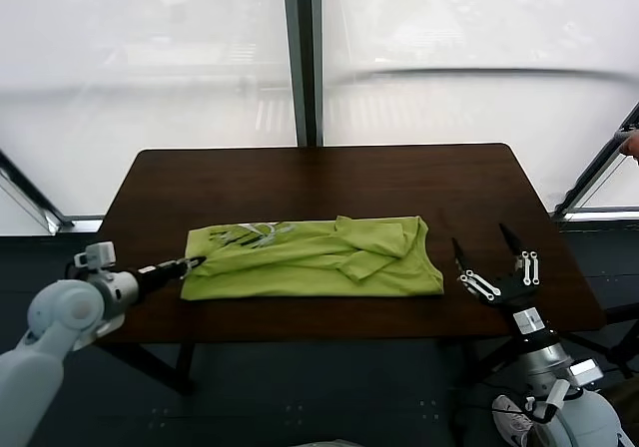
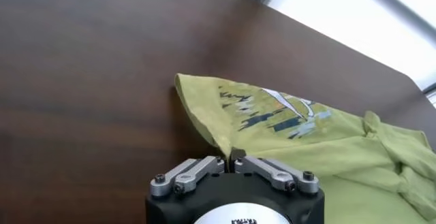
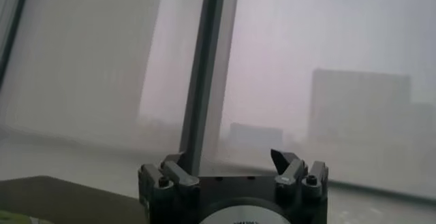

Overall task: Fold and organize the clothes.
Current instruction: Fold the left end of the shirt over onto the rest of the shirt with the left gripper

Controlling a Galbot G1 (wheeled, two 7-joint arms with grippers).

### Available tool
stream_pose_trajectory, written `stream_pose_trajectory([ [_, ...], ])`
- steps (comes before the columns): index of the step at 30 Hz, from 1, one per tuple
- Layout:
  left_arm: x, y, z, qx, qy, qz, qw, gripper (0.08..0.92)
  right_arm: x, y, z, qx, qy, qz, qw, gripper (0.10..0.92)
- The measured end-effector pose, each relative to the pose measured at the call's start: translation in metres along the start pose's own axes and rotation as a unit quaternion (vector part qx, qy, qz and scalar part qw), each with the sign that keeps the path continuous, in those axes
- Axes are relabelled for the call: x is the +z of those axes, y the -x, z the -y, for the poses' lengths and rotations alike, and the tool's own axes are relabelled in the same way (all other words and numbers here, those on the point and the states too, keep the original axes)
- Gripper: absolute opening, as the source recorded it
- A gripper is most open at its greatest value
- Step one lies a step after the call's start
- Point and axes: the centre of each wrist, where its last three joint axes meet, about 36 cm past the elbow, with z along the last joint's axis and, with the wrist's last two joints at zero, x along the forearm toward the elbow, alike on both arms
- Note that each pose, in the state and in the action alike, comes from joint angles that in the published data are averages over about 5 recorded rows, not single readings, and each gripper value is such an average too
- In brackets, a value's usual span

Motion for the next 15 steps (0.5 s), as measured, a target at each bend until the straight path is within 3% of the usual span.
stream_pose_trajectory([
  [7,-0.02,-0.035,-0.014,-0.028,-0.011,0.029,0.999,0.181,0.014,0.017,-0.008,0.002,0.014,0.006,1.0,0.907],
  [15,-0.007,-0.042,0.04,0.013,-0.028,0.046,0.998,0.181,0.021,0.035,-0.017,-0.006,0.028,0.014,0.999,0.907],
])
